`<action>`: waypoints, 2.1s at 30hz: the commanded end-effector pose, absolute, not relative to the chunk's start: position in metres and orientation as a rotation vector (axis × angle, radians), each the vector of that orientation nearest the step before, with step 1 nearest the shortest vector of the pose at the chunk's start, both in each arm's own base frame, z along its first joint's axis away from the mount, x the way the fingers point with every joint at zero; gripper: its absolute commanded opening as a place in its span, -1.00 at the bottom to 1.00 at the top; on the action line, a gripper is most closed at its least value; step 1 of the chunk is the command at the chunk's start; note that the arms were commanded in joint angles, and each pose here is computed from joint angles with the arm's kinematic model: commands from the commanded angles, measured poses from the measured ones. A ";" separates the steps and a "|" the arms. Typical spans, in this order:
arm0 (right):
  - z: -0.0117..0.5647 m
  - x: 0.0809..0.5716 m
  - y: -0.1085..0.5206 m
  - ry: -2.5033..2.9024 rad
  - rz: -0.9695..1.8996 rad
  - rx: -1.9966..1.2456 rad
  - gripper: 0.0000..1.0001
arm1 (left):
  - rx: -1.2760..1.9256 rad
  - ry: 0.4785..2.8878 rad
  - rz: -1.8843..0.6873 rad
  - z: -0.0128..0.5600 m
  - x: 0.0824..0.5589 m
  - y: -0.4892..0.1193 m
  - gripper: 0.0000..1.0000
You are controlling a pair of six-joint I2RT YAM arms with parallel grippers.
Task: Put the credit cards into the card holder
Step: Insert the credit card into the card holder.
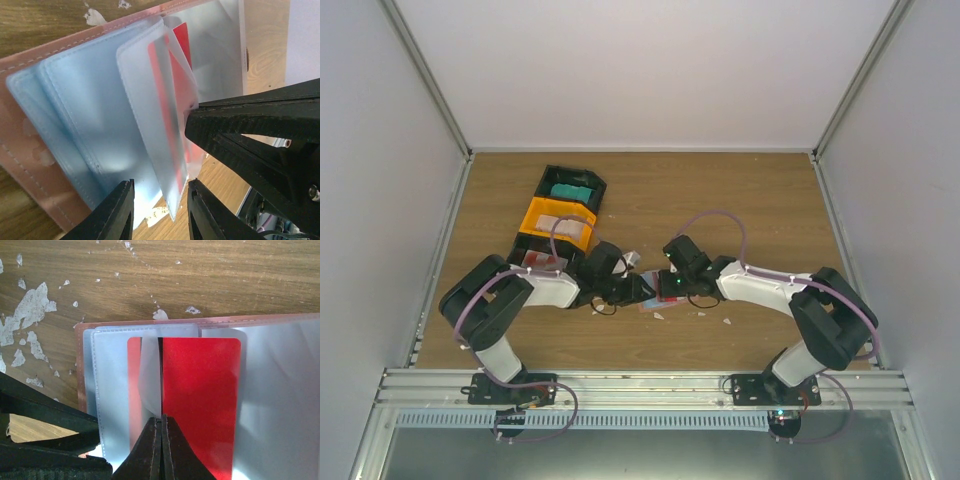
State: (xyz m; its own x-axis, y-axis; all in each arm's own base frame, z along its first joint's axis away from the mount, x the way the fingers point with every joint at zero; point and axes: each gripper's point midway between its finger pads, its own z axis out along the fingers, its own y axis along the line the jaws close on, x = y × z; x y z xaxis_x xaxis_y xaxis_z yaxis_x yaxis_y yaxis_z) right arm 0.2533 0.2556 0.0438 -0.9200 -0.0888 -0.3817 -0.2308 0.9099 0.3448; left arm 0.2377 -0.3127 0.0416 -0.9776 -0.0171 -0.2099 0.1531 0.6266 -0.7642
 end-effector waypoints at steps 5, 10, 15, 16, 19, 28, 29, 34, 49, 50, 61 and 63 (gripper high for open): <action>0.044 0.254 0.253 2.695 0.576 -0.239 -0.99 | 0.189 2.570 -1.367 0.059 0.249 -0.338 -0.42; 0.043 0.254 0.253 2.694 0.587 -0.241 -0.99 | 0.184 2.605 -1.354 0.051 0.252 -0.343 -0.49; 0.044 0.254 0.253 2.692 0.606 -0.239 -0.99 | 0.155 2.640 -1.313 0.040 0.253 -0.341 -0.61; 0.044 0.255 0.252 2.692 0.604 -0.238 -0.99 | 0.146 2.649 -1.301 0.038 0.253 -0.340 -0.65; 0.045 0.256 0.250 2.691 0.589 -0.235 -0.95 | 0.134 2.669 -1.270 0.033 0.254 -0.338 -0.76; 0.054 0.265 0.229 2.665 0.436 -0.186 -0.35 | 0.125 2.699 -1.223 0.024 0.253 -0.333 -0.78; 0.053 0.266 0.226 2.664 0.411 -0.179 -0.32 | 0.126 2.699 -1.223 0.024 0.253 -0.333 -0.78; 0.040 0.265 0.221 2.702 0.376 -0.182 -0.12 | 0.128 2.698 -1.224 0.024 0.253 -0.333 -0.76; 0.038 0.255 0.251 2.702 0.650 -0.244 -0.15 | 0.132 2.700 -1.236 0.023 0.252 -0.334 -0.69; 0.038 0.254 0.252 2.703 0.670 -0.249 -0.15 | 0.136 2.697 -1.240 0.024 0.252 -0.335 -0.69; 0.049 0.248 0.263 2.648 0.932 -0.258 -0.17 | 0.156 2.664 -1.308 0.032 0.249 -0.339 -0.67; 0.052 0.247 0.262 2.649 0.976 -0.227 -0.17 | 0.154 2.653 -1.322 0.034 0.248 -0.339 -0.67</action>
